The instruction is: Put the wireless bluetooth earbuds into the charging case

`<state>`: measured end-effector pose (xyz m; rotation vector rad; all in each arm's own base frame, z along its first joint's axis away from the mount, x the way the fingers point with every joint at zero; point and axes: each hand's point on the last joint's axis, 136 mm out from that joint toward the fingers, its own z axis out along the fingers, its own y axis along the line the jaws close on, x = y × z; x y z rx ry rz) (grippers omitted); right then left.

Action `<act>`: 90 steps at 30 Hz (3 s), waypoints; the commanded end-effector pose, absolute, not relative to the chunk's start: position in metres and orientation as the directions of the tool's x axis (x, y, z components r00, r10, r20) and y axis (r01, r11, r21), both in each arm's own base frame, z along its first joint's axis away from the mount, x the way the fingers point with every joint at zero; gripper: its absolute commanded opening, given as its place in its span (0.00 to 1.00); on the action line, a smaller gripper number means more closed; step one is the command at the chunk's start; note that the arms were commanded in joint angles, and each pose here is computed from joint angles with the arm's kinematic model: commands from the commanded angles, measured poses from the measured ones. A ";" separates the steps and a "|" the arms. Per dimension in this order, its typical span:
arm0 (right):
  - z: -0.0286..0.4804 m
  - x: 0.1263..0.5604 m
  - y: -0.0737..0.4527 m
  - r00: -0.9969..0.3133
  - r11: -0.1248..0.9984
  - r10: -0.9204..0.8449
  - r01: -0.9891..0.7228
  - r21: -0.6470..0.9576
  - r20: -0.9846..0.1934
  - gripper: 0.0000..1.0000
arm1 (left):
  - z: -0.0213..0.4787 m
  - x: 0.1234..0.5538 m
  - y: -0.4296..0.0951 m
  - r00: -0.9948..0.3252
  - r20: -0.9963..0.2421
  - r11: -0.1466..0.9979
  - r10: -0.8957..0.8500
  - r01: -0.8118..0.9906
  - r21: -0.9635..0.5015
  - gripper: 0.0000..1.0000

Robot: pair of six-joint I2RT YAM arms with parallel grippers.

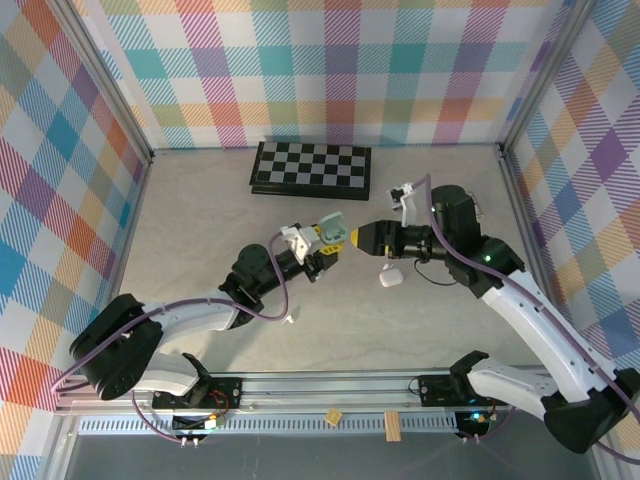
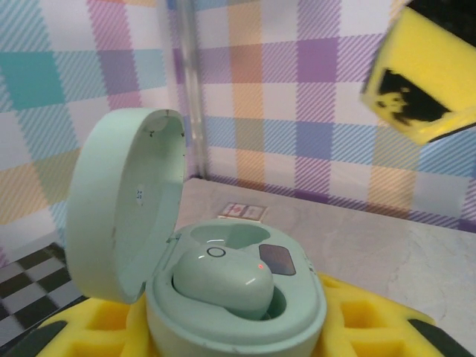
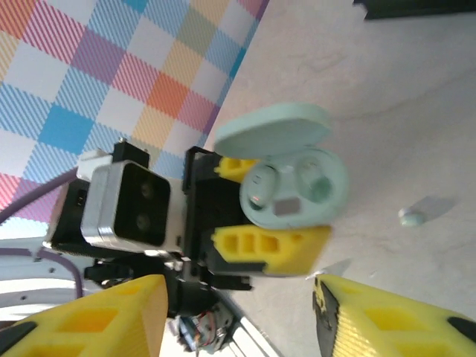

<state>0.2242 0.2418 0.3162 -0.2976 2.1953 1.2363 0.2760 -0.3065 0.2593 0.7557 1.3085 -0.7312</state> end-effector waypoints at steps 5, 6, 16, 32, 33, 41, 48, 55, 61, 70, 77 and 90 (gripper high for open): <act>0.259 0.261 0.229 -0.810 0.688 0.160 -0.319 0.652 -0.565 0.59 | 0.286 0.275 -0.257 0.159 -0.980 0.648 -0.119 0.761 0.044 0.29; 0.248 0.265 0.230 -0.825 0.702 0.156 -0.295 0.649 -0.543 0.59 | 0.286 0.275 -0.251 0.155 -0.981 0.657 -0.118 0.753 0.040 0.29; 0.141 0.278 0.268 -0.964 0.714 0.144 -0.056 0.698 -0.224 0.54 | 0.294 0.258 -0.225 0.157 -0.981 0.683 -0.117 0.730 0.036 0.29; 0.055 0.284 0.336 -0.988 0.763 0.141 0.067 0.643 -0.065 0.39 | 0.295 0.256 -0.232 0.152 -0.979 0.649 -0.134 0.760 0.029 0.29; 0.051 0.286 0.337 -0.988 0.768 0.140 0.069 0.637 -0.061 0.39 | 0.296 0.256 -0.233 0.152 -0.979 0.646 -0.135 0.763 0.029 0.29; 0.034 0.296 0.345 -0.991 0.791 0.125 0.072 0.607 -0.046 0.38 | 0.296 0.255 -0.235 0.144 -0.979 0.634 -0.146 0.773 0.019 0.29; 0.023 0.302 0.344 -0.992 0.821 0.114 0.064 0.568 -0.053 0.32 | 0.296 0.255 -0.236 0.142 -0.979 0.632 -0.147 0.774 0.018 0.29; 0.014 0.299 0.341 -0.996 0.846 0.077 0.045 0.531 -0.039 0.19 | 0.298 0.254 -0.235 0.147 -0.978 0.633 -0.150 0.774 0.019 0.29; 0.031 0.300 0.326 -0.993 0.878 0.043 -0.017 0.479 -0.114 0.17 | 0.296 0.254 -0.236 0.144 -0.980 0.633 -0.139 0.774 0.025 0.29; 0.034 0.259 0.275 -0.990 0.928 -0.068 -0.109 0.356 -0.124 0.17 | 0.295 0.255 -0.237 0.143 -0.983 0.630 -0.118 0.775 0.037 0.29; 0.028 0.216 0.248 -0.987 0.919 -0.146 -0.162 0.359 -0.072 0.20 | 0.292 0.257 -0.238 0.135 -0.985 0.633 -0.104 0.773 0.039 0.29; 0.025 0.221 0.260 -0.987 0.878 -0.118 -0.156 0.452 -0.111 0.37 | 0.293 0.258 -0.239 0.123 -0.986 0.629 -0.111 0.777 0.026 0.29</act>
